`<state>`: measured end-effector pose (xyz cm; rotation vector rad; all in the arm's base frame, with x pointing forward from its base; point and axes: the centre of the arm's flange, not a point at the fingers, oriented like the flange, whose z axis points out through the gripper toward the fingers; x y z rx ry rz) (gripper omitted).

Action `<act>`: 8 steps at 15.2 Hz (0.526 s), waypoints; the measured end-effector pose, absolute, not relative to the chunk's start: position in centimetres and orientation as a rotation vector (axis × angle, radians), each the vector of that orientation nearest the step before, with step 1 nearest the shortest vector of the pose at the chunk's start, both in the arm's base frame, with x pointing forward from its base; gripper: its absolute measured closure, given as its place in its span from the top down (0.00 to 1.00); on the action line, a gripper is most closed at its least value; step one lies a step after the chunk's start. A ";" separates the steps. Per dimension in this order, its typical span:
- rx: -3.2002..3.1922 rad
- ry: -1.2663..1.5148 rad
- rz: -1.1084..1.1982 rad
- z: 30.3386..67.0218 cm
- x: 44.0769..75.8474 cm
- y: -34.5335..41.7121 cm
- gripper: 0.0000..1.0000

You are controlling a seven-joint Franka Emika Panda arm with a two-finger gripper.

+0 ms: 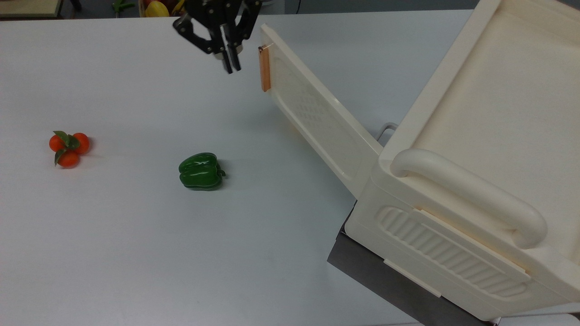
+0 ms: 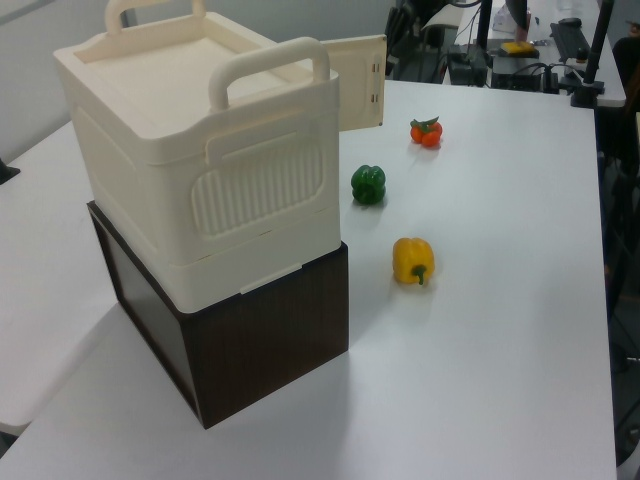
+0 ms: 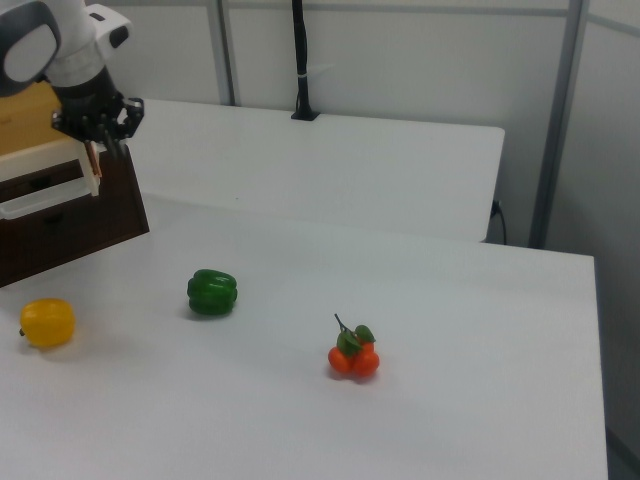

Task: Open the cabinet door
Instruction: 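Release the door and lift the gripper away from it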

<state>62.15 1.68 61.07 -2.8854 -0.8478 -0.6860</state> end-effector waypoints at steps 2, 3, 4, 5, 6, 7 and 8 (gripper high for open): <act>-2.897 -0.818 -0.751 61.0 62.8 0.6 0.12; -2.903 -0.806 -0.767 60.9 63.0 0.2 0.14; -2.910 -0.791 -0.773 60.9 63.0 -0.4 0.14; -2.926 -0.760 -0.778 61.1 63.0 -1.8 0.24; -2.937 -0.739 -0.750 61.0 62.7 -2.9 0.34; -2.949 -0.715 -0.685 60.9 62.2 -4.1 0.44; -2.957 -0.692 -0.615 60.8 61.4 -5.3 0.52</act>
